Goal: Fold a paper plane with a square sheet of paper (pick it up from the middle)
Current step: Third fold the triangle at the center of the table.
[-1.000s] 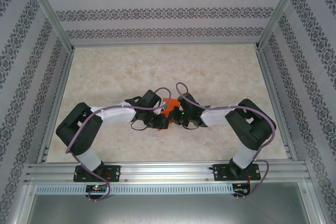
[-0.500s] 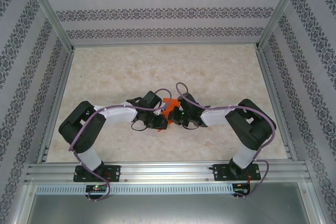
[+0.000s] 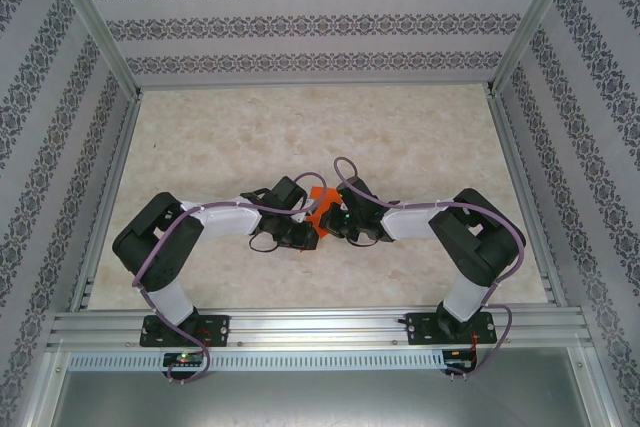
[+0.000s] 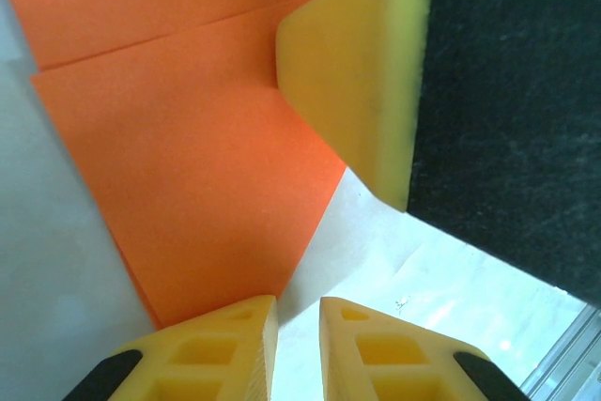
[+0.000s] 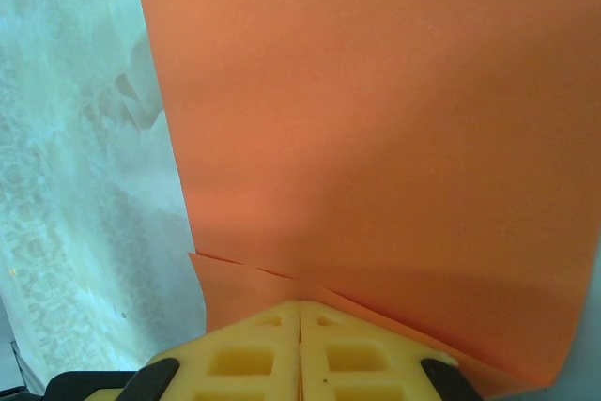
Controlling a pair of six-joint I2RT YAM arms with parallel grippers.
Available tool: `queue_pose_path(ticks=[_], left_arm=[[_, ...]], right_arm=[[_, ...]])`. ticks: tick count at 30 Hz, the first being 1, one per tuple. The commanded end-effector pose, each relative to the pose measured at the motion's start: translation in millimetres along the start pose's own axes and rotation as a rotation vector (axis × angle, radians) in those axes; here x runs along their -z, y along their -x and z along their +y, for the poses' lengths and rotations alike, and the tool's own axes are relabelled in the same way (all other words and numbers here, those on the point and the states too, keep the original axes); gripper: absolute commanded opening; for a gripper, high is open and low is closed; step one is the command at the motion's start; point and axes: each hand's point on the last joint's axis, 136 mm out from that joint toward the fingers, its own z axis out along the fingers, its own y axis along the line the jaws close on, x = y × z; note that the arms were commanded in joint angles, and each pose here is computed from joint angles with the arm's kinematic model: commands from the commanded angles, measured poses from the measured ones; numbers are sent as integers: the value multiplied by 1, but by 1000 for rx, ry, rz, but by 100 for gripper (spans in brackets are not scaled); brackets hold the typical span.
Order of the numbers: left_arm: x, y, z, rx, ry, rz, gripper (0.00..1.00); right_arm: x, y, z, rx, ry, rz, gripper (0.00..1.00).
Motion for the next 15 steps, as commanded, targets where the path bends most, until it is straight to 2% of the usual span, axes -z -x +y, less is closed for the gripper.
queue_pose_path(ticks=[1, 6, 15], left_arm=[[5, -7, 13, -20, 49, 5, 23], [14, -6, 13, -25, 65, -10, 23], [7, -17, 38, 37, 135, 6, 20]], right_arm=[[-5, -11, -34, -18, -134, 24, 8], [-4, -12, -42, -27, -171, 26, 7], [-5, -11, -40, -20, -176, 25, 7]])
